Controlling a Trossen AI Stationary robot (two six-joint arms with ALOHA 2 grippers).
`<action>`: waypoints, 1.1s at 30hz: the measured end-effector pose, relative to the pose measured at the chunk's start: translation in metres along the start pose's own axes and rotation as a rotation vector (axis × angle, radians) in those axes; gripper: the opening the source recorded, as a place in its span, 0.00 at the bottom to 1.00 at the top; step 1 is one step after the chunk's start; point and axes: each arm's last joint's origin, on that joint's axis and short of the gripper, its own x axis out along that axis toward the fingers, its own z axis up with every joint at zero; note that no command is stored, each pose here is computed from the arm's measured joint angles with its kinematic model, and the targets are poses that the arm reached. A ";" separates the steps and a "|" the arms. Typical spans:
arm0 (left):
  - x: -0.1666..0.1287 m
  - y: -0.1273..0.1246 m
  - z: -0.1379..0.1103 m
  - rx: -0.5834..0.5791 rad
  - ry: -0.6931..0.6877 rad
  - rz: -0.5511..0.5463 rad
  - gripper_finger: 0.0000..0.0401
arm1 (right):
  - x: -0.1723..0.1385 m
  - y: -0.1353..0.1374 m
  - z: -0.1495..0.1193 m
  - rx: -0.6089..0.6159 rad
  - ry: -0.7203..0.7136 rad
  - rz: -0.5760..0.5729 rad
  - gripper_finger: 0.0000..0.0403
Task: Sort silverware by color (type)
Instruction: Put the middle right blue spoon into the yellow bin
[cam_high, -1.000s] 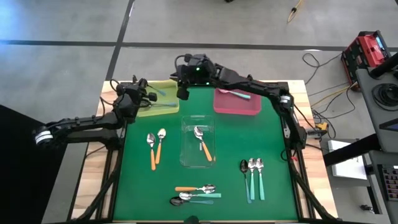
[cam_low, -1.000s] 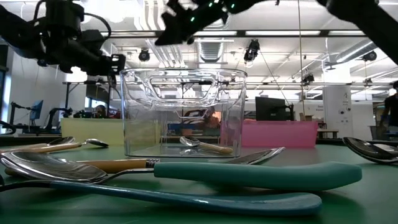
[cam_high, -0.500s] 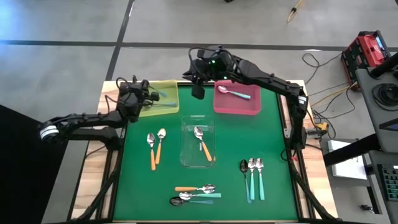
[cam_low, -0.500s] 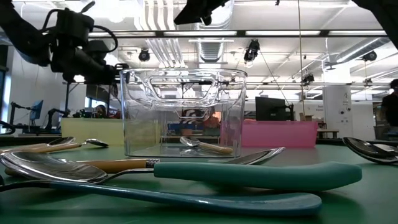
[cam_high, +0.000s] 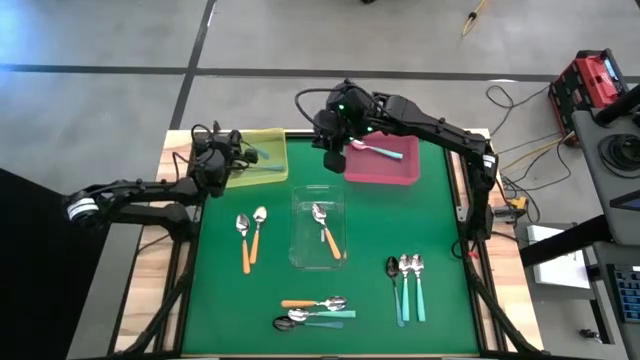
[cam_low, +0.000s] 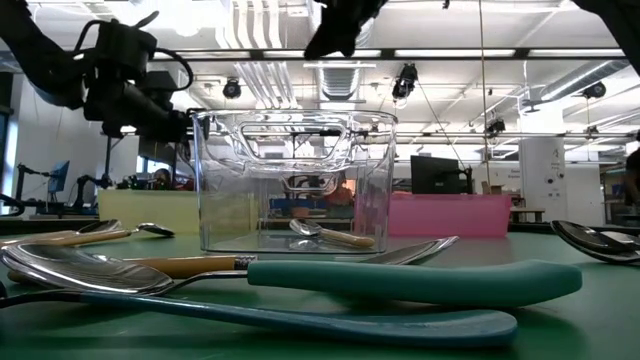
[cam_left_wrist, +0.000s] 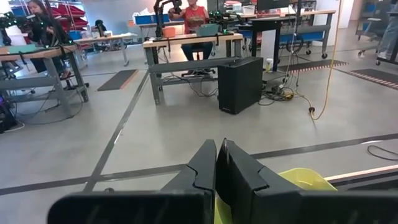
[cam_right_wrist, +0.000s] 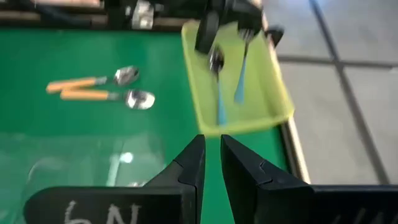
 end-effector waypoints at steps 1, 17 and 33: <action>0.000 0.000 -0.001 -0.001 0.002 0.000 0.00 | -0.002 0.001 -0.002 0.011 0.024 0.006 0.11; 0.004 -0.004 -0.010 -0.002 0.039 0.004 0.02 | -0.006 0.008 -0.020 0.139 0.216 0.048 0.11; 0.006 -0.004 -0.019 0.015 0.078 0.047 0.03 | -0.008 0.011 -0.028 0.236 0.310 0.057 0.11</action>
